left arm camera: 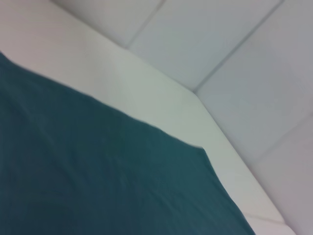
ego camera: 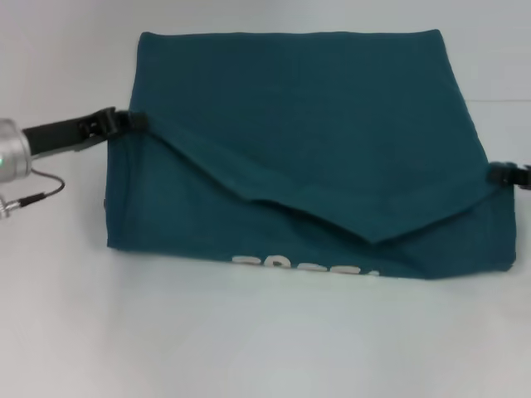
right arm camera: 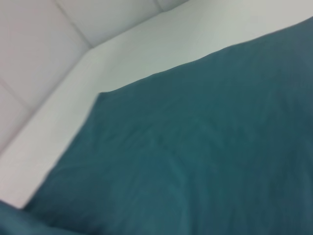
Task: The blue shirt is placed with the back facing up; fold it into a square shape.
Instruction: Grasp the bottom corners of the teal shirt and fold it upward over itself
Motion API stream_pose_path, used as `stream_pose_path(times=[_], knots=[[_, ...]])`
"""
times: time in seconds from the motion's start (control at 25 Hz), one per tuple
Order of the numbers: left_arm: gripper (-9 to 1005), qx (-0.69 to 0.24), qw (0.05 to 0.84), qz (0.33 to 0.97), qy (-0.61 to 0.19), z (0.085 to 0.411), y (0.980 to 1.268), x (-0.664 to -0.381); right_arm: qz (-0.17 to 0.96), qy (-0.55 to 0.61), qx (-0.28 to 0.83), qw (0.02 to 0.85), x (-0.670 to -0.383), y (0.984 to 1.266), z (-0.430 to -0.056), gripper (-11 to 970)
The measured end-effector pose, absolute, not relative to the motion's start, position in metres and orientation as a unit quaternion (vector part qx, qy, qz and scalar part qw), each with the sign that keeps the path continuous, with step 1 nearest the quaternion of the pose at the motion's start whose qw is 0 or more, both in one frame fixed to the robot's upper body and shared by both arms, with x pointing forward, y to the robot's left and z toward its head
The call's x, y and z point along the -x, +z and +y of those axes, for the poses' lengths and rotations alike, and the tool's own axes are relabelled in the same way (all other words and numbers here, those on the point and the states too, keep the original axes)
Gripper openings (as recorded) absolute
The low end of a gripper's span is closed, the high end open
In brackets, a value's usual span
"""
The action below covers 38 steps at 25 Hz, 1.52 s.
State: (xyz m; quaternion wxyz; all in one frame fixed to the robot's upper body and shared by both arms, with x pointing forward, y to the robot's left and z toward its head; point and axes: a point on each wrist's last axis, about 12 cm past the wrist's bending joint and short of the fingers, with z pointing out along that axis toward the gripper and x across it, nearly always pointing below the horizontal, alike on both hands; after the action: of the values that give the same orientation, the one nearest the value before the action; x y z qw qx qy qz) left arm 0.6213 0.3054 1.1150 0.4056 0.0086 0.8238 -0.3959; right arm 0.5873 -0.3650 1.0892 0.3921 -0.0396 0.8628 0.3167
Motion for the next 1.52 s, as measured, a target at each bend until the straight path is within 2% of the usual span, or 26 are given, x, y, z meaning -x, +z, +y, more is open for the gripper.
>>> stream_pose_path(times=[0.32,0.64,1.12,1.52], knots=[[11,0.016,0.475,0.802,-0.363,0.283,1.111,-0.646,0.860,0.231,0.027,0.455,-0.628,1.090,-0.343,65],[11,0.020,0.501,0.805,-0.318,0.253,1.106,-0.661,0.859,0.167,0.031,0.482,-0.653,1.093,-0.327,71],[11,0.039,0.525,0.793,-0.307,0.251,1.116,-0.674,0.850,0.135,0.044,0.508,-0.672,1.109,-0.319,80],[12,0.055,0.515,0.801,-0.301,0.248,1.104,-0.669,0.860,0.113,0.047,0.495,-0.671,1.097,-0.313,88]])
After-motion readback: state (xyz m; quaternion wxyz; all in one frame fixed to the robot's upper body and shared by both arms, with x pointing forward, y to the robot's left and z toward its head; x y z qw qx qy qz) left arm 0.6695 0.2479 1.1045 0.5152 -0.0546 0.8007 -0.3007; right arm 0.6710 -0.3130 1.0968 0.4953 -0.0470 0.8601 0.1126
